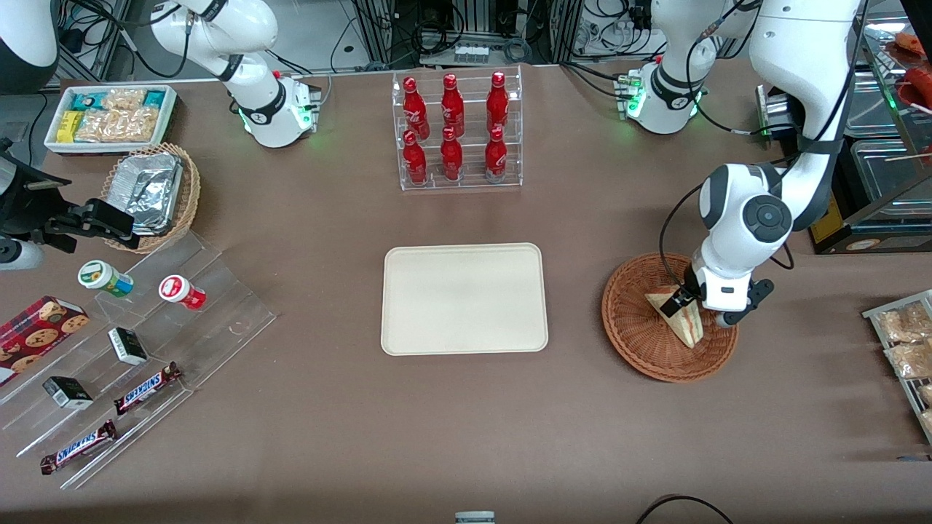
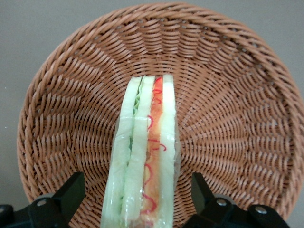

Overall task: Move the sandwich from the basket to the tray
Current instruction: 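Lower the left gripper over the wrapped sandwich and close on it, then lift the sandwich with the left gripper and carry it over the tray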

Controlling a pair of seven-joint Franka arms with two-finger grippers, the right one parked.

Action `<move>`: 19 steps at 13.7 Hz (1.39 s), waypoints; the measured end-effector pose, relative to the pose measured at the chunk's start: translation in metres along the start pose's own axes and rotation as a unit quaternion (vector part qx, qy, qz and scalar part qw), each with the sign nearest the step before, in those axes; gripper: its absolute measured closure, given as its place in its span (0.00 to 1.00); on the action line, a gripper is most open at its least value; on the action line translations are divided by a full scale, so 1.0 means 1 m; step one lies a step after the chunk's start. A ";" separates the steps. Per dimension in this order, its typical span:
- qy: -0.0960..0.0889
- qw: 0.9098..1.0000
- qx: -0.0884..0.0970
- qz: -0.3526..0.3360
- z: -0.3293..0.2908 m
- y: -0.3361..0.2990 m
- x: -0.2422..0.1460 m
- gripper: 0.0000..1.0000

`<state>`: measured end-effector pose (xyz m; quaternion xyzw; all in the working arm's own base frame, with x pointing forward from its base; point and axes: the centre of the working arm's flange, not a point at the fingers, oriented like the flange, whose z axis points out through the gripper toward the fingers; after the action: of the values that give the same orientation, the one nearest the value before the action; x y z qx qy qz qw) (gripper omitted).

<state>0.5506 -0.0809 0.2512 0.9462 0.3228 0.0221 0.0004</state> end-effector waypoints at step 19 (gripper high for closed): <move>-0.030 0.972 0.034 0.231 -0.129 0.208 -0.188 0.82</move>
<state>0.5235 -0.3624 0.3751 0.9948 0.0961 -0.0184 -0.0274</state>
